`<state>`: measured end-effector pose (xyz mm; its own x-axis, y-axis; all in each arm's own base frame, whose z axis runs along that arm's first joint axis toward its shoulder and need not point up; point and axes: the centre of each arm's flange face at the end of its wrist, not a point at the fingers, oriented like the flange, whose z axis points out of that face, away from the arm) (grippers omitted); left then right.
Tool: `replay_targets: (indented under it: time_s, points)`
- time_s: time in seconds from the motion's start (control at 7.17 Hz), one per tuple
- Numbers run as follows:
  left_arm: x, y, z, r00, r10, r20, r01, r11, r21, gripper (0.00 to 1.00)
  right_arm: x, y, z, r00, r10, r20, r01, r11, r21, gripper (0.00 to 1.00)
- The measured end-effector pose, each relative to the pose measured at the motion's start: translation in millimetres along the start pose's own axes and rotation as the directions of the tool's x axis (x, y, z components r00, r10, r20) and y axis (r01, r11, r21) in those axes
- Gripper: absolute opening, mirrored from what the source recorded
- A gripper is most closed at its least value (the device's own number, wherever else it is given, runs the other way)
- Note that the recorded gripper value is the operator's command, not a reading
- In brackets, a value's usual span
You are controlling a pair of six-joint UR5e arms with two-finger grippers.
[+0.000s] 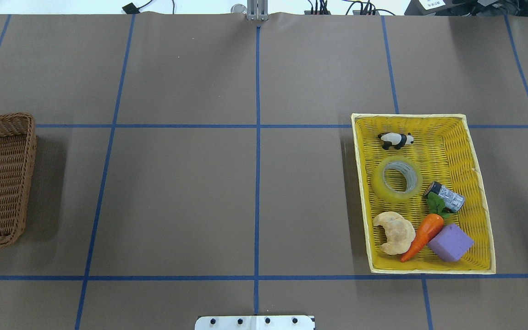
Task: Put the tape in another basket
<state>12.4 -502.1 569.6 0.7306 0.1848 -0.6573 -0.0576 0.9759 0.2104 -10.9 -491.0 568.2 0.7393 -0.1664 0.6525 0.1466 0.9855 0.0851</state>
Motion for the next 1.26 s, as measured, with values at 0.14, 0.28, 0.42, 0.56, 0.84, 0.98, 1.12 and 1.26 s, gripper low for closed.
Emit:
replay_targets:
  time_s: [0.14, 0.28, 0.42, 0.56, 0.84, 0.98, 1.12, 1.26]
  points:
    - [-0.8, 2.0, 1.3, 1.000, 0.004, -0.001, -0.004, 1.000, 0.004, 0.98, 0.3, 0.0, 0.3, 1.000, 0.001, 0.000, -0.001, 1.000, -0.001, 1.00]
    - [-1.5, 4.1, 2.3, 1.000, 0.010, -0.002, -0.010, 1.000, 0.010, 0.98, 0.5, 0.0, 0.6, 1.000, 0.001, 0.000, -0.001, 1.000, -0.001, 1.00]
    - [-1.3, 4.9, 3.0, 1.000, 0.014, -0.003, -0.014, 1.000, 0.013, 0.98, 0.6, 0.0, 0.7, 1.000, 0.001, 0.000, -0.001, 1.000, -0.001, 1.00]
    - [-0.7, 5.1, 3.5, 1.000, 0.017, -0.003, -0.017, 1.000, 0.014, 0.98, 0.3, 0.0, 0.3, 1.000, 0.001, 0.000, -0.001, 1.000, 0.000, 1.00]
    - [0.5, 4.9, 3.5, 1.000, 0.022, -0.004, -0.022, 1.000, 0.017, 0.98, -0.6, -0.1, -0.1, 1.000, 0.000, 0.003, 0.000, 1.000, 0.001, 1.00]
    - [1.1, 4.5, 3.4, 1.000, 0.026, -0.004, -0.026, 0.999, 0.020, 0.98, -1.1, -0.3, -0.1, 1.000, 0.000, 0.004, 0.000, 1.000, 0.001, 1.00]
    - [1.9, 4.3, 3.5, 1.000, 0.027, -0.005, -0.027, 0.999, 0.021, 0.98, -2.1, -0.6, -0.1, 1.000, -0.001, 0.009, 0.001, 1.000, 0.001, 1.00]
    - [2.4, 4.2, 3.9, 1.000, 0.029, -0.005, -0.028, 0.999, 0.021, 0.98, -3.6, -0.8, -0.1, 1.000, -0.002, 0.020, 0.002, 1.000, 0.001, 1.00]
